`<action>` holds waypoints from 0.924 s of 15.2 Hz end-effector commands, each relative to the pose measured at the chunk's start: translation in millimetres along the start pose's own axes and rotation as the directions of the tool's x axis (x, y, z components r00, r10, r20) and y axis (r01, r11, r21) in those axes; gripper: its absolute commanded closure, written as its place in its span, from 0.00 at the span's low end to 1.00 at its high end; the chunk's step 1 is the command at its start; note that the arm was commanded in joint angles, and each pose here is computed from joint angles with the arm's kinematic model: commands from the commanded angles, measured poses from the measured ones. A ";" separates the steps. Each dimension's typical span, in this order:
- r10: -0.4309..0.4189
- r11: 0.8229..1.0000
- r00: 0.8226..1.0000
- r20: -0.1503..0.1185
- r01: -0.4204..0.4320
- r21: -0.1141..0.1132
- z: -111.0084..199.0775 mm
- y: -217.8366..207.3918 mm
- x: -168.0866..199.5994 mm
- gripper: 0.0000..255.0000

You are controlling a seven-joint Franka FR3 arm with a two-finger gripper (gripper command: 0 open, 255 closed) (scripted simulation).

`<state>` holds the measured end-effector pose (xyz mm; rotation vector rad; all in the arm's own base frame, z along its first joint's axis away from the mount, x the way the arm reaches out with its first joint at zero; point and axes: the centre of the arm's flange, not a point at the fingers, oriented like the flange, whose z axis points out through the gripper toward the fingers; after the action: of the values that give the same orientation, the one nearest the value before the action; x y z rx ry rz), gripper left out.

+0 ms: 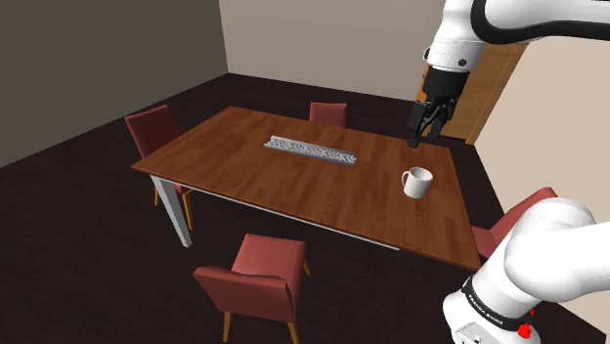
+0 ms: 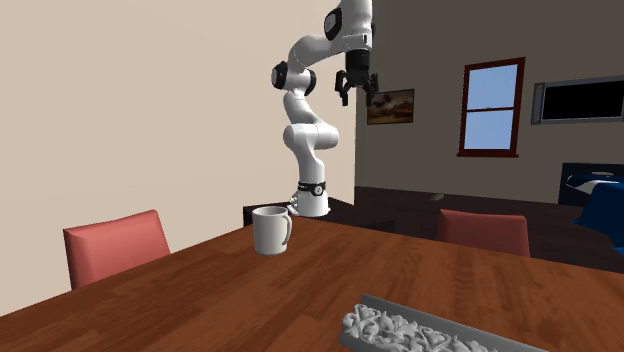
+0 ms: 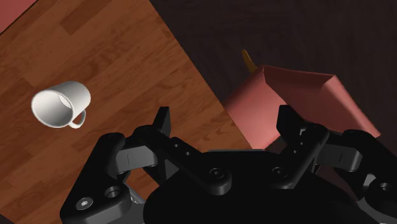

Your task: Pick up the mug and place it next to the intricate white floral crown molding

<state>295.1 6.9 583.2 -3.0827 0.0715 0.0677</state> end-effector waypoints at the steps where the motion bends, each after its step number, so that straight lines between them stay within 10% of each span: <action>1: 0.000 1.000 1.000 0.000 0.000 0.000 0.0 0.0 0.0 0.00; 14: -0.050 0.999 0.999 0.006 0.050 0.002 92.4 140.4 36.3 0.00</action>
<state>317.2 -120.2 486.0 -3.0797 0.0035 0.0752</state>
